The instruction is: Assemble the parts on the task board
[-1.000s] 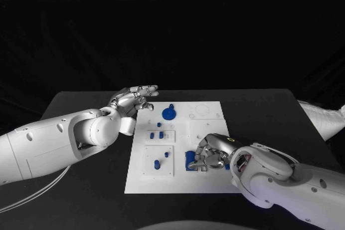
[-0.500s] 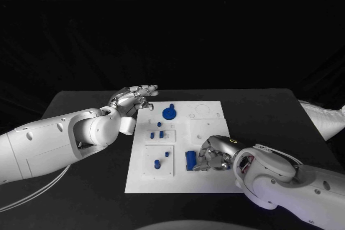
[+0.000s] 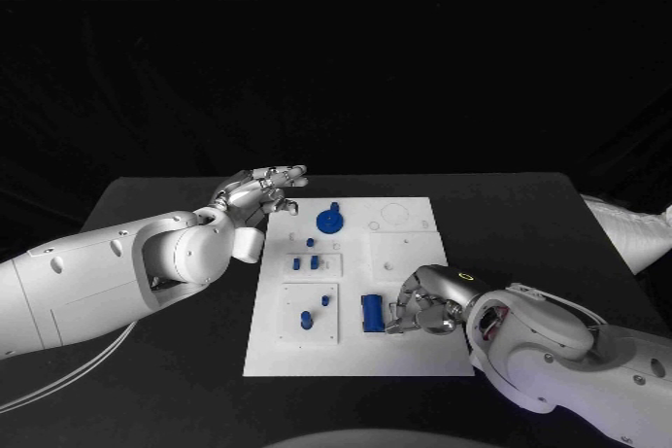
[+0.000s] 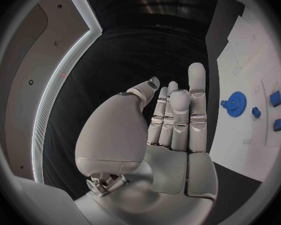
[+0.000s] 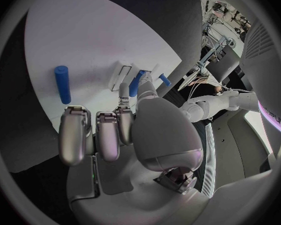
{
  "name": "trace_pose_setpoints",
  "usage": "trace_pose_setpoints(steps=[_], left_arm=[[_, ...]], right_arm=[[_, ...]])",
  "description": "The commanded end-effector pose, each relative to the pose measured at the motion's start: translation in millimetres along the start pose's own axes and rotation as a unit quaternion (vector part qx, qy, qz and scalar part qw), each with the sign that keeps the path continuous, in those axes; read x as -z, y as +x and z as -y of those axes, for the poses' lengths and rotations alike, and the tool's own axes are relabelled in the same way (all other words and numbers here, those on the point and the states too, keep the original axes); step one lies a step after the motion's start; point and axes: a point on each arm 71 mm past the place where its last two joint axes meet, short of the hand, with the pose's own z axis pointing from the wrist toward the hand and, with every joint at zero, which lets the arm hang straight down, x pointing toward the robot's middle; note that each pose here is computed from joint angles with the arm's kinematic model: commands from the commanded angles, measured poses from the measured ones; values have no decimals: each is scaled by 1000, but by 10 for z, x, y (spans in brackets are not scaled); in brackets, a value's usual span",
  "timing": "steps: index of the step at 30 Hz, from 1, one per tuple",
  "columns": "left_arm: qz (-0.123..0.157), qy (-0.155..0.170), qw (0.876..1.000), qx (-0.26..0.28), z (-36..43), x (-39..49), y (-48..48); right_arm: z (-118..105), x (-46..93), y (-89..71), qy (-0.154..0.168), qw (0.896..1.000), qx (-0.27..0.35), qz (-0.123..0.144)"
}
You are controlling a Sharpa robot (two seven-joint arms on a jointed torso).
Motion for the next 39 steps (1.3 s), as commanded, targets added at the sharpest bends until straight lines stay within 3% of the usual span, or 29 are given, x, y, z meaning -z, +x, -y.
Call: trace_pose_setpoints(steps=[1,7,16,23,31,39], left_arm=[[-8,3,1000,1,7,3,12],[-7,3,1000,1,9,7,7],[-8,3,1000,1,9,9,10],[-10,2,1000,2,1,-1,25],[-10,2,1000,3,-5,0,20],[-9,1,1000,3,-6,4,13]], right_arm=[[58,83,-78,-11,999,-31,33],[355,263,-265,20,998,-36,57],[653,383,-369,65,996,17,57],[698,342,-301,80,994,55,45],[658,255,-144,77,994,67,25],[639,210,-87,75,994,79,17]])
